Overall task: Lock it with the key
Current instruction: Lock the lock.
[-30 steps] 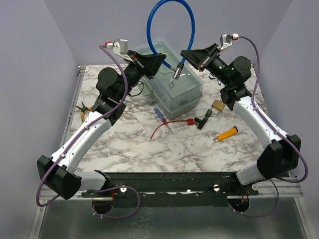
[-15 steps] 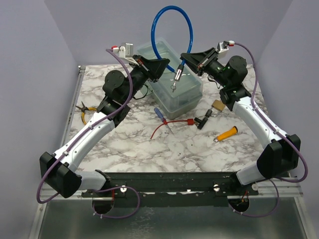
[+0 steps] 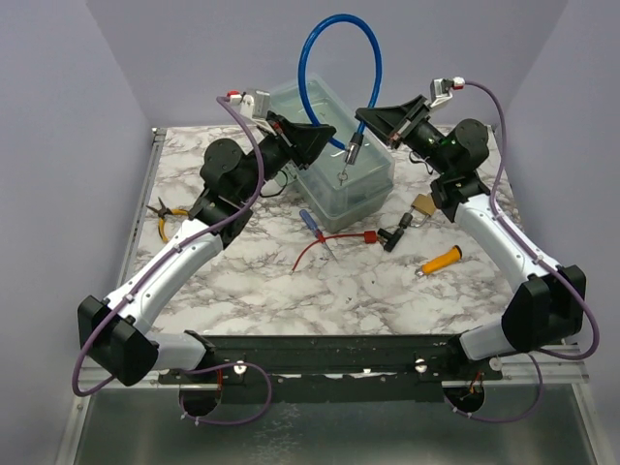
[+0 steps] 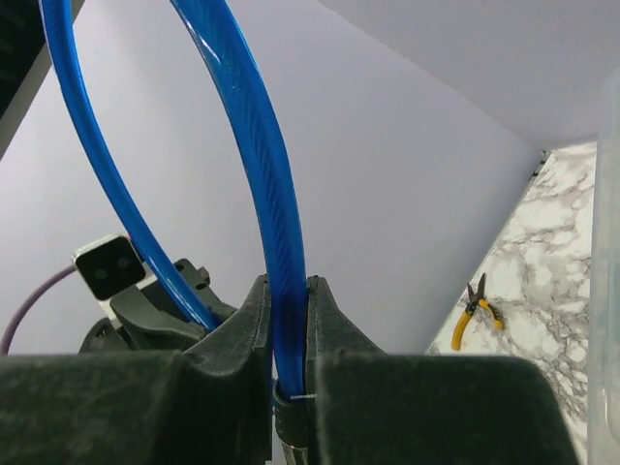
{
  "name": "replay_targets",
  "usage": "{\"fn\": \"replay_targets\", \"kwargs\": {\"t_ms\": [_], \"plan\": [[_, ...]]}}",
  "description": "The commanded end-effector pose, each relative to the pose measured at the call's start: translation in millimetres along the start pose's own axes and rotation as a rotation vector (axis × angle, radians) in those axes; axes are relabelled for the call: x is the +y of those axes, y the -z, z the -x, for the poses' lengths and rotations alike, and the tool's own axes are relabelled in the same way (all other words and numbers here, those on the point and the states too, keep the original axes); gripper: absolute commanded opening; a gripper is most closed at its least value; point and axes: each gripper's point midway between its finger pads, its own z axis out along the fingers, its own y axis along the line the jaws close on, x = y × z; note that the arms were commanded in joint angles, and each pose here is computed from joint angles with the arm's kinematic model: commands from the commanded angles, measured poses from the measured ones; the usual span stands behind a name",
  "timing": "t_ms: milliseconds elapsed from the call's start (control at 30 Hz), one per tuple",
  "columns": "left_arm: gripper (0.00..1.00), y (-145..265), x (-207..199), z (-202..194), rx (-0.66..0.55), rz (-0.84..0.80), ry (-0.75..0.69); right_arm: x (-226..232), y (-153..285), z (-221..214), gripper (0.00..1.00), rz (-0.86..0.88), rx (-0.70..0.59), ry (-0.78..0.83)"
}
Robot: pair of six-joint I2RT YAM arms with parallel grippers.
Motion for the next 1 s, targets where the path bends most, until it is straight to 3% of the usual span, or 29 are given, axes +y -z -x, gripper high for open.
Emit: {"fn": "replay_targets", "kwargs": {"t_ms": [0, 267, 433, 533, 733, 967], "plan": [[0.24, 7.8, -21.2, -7.9, 0.115, -0.124, -0.11, 62.7, 15.9, 6.1, 0.0, 0.2, -0.016, 0.161], [0.38, 3.7, -22.0, 47.1, 0.057, -0.126, -0.17, 75.0, 22.5, 19.8, 0.0, 0.235, -0.038, 0.235], [0.6, 5.1, -35.2, 58.0, 0.061, -0.187, -0.177, 81.9, 20.3, 26.2, 0.0, 0.26, -0.052, 0.261], [0.67, 9.1, -31.0, 57.5, 0.064, -0.176, -0.179, 84.3, 20.8, 34.1, 0.0, 0.262, -0.072, 0.272], [0.67, 23.3, -5.2, 26.0, 0.121, -0.108, -0.15, 86.3, 21.8, 46.8, 0.0, 0.258, -0.099, 0.283], [0.62, 34.1, -9.9, -12.6, 0.199, -0.215, -0.203, 80.6, 22.2, 47.7, 0.0, 0.24, -0.103, 0.27]]}}
